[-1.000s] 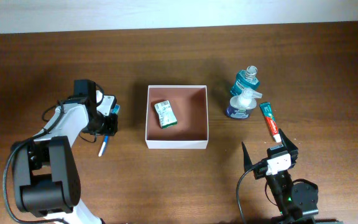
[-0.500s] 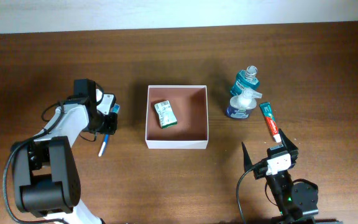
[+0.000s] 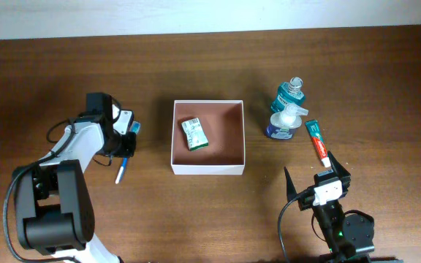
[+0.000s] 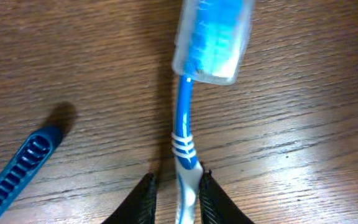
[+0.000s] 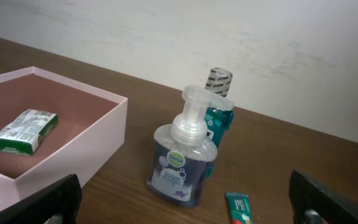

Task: Pack container
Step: 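Lower left gripper and grasp the toothbrush handle, then lift toothbrush with left gripper and carry it over the box, then lower toothbrush into box beside the soap bar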

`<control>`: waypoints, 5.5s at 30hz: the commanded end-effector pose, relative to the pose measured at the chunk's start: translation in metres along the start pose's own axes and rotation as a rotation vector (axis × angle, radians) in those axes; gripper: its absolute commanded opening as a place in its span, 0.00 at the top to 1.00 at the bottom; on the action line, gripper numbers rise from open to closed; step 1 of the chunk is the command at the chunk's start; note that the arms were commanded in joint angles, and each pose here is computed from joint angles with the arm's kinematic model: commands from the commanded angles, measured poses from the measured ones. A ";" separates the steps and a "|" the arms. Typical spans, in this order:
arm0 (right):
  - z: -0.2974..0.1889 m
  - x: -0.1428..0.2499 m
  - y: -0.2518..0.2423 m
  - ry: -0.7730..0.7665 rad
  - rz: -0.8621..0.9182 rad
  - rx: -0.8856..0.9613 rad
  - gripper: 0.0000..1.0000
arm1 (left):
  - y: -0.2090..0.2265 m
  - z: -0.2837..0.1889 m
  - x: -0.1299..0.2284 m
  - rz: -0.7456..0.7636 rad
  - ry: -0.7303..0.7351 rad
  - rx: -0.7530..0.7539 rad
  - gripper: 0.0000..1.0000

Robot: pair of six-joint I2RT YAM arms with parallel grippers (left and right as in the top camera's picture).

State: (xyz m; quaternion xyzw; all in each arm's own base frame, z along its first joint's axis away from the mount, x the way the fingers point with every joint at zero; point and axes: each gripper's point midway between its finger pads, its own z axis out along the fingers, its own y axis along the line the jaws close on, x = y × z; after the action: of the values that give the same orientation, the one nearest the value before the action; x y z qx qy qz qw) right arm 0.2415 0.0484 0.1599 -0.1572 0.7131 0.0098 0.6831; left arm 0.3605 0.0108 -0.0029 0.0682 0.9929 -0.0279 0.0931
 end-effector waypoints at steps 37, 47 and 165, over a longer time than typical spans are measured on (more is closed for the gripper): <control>0.000 0.001 -0.001 0.000 0.001 0.004 0.02 | -0.030 -0.031 -0.027 -0.083 0.020 0.203 0.99; 0.000 0.001 -0.001 0.000 0.001 0.004 0.02 | -0.037 -0.078 -0.051 -0.126 0.026 0.206 0.99; 0.000 0.001 -0.001 0.000 0.001 0.004 0.02 | -0.168 -0.058 -0.047 -0.118 0.093 -0.012 0.99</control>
State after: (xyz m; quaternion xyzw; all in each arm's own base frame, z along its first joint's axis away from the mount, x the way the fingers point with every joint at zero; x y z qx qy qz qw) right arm 0.2415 0.0485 0.1599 -0.1574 0.7131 0.0100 0.6831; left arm 0.3753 -0.1611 0.0763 0.0164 0.9978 -0.0347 0.0543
